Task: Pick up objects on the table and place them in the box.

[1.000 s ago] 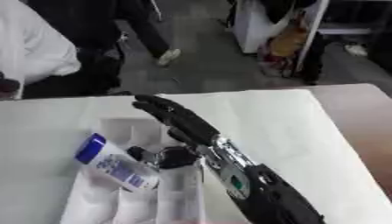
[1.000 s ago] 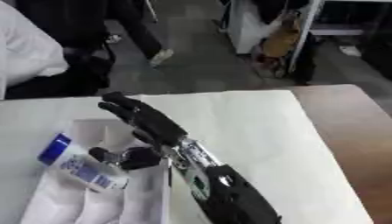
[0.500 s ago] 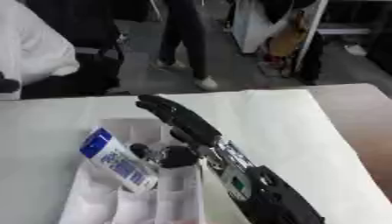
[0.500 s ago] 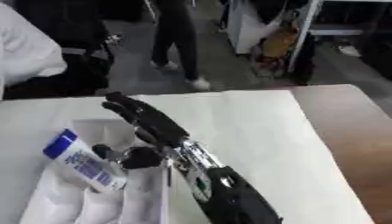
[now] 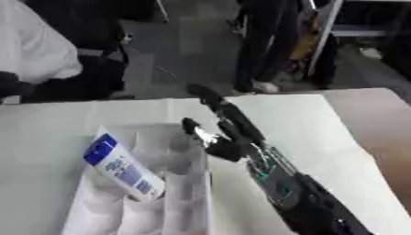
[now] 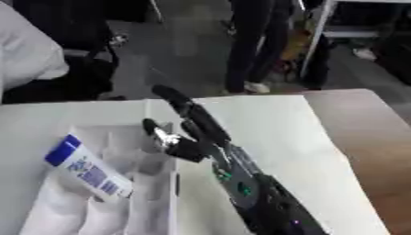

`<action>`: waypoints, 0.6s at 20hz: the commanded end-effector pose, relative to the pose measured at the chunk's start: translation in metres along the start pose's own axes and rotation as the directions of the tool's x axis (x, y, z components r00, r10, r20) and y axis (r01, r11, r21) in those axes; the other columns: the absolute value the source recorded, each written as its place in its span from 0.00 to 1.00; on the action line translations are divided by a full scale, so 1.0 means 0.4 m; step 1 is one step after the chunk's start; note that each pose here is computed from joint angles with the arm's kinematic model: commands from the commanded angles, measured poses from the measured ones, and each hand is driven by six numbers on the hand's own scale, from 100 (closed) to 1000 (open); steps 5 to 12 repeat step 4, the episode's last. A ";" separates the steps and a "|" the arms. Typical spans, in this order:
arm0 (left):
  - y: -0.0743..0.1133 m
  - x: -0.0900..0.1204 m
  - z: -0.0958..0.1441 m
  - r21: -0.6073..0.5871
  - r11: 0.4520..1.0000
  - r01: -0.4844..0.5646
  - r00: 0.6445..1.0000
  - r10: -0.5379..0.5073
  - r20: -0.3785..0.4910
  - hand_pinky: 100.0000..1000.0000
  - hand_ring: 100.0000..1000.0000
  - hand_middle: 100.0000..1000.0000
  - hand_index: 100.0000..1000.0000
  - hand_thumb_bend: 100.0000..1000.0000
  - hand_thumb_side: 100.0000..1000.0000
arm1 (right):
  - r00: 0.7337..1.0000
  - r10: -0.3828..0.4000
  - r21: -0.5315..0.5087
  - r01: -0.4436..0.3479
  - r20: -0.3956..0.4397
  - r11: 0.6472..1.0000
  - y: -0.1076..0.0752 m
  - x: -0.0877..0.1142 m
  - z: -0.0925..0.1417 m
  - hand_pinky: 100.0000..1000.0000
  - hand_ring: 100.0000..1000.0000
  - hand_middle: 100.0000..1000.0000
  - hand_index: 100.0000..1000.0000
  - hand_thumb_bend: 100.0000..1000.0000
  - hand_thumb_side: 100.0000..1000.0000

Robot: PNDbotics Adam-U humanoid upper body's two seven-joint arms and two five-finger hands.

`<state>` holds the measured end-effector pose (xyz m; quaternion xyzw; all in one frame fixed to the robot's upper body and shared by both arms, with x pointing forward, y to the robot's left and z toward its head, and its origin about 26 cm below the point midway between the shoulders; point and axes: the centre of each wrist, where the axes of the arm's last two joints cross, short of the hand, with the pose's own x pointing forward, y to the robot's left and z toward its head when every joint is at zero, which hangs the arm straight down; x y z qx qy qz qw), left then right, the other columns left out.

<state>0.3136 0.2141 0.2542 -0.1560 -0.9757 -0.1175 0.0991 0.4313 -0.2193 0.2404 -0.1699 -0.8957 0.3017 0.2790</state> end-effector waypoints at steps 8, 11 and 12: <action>0.022 0.019 -0.003 -0.013 0.999 0.048 0.999 -0.048 0.008 0.68 0.64 0.84 0.96 0.43 1.00 | 0.992 -0.059 -0.145 0.074 0.108 0.987 -0.149 0.108 0.065 0.78 0.90 0.90 0.96 0.17 0.94; 0.022 0.019 -0.003 -0.013 0.999 0.048 0.999 -0.048 0.008 0.68 0.64 0.84 0.96 0.43 1.00 | 0.992 -0.059 -0.145 0.074 0.108 0.987 -0.149 0.108 0.065 0.78 0.90 0.90 0.96 0.17 0.94; 0.022 0.019 -0.003 -0.013 0.999 0.048 0.999 -0.048 0.008 0.68 0.64 0.84 0.96 0.43 1.00 | 0.992 -0.059 -0.145 0.074 0.108 0.987 -0.149 0.108 0.065 0.78 0.90 0.90 0.96 0.17 0.94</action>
